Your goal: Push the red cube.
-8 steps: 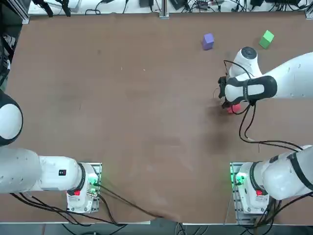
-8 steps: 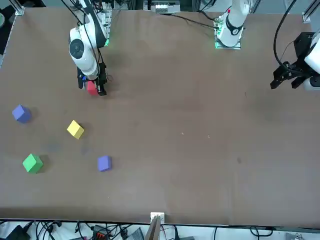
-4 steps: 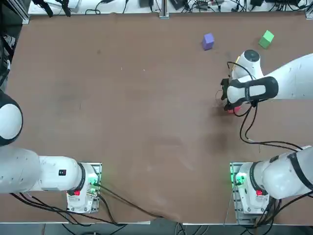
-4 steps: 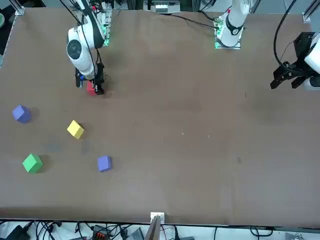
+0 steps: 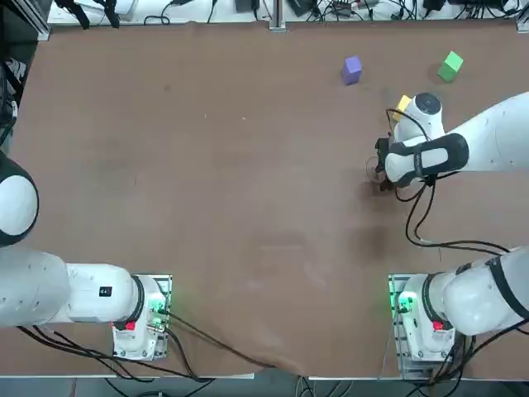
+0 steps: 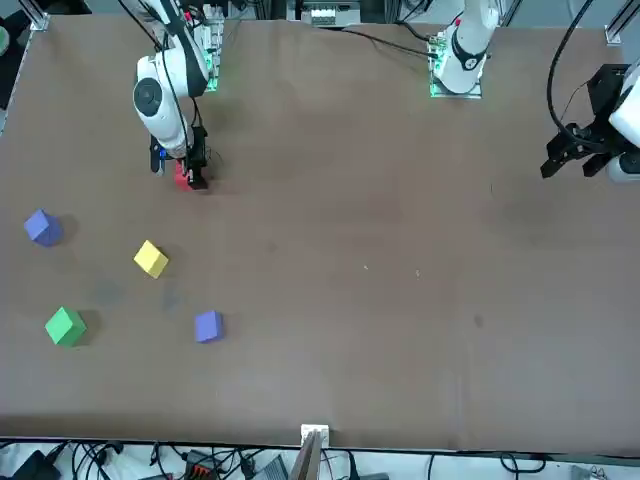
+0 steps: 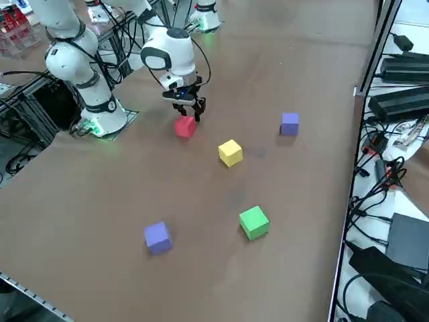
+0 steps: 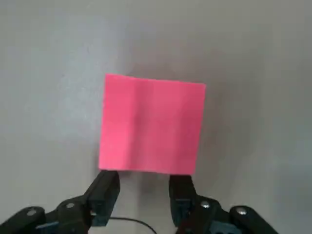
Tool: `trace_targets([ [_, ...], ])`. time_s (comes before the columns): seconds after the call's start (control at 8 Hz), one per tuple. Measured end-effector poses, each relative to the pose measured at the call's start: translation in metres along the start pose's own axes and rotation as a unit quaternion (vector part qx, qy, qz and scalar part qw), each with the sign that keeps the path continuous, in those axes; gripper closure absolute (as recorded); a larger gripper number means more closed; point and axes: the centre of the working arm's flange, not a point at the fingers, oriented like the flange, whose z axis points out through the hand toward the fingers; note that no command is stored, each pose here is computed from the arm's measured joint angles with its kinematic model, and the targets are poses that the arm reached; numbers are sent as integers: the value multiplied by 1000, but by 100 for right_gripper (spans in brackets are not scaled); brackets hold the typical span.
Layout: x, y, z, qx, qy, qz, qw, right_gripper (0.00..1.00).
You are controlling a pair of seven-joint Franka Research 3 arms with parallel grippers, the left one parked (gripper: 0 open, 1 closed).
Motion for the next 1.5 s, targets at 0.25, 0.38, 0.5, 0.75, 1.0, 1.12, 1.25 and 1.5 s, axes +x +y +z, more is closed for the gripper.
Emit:
trace_targets([
  [0.25, 7, -1, 2, -1, 0, 9, 1000, 37],
  [0.38, 11, -1, 2, -1, 0, 14, 1000, 37],
  [0.5, 14, -2, 2, -1, -1, 18, 1000, 40],
  [0.75, 20, -2, 4, -3, -1, 26, 1000, 42],
  [1.0, 28, -2, 6, -6, -1, 35, 999, 44],
  [1.12, 31, -2, 6, -7, -1, 39, 999, 46],
  [1.25, 36, -2, 7, -7, -1, 42, 999, 46],
  [1.5, 55, -2, 7, -8, -3, 44, 999, 46],
])
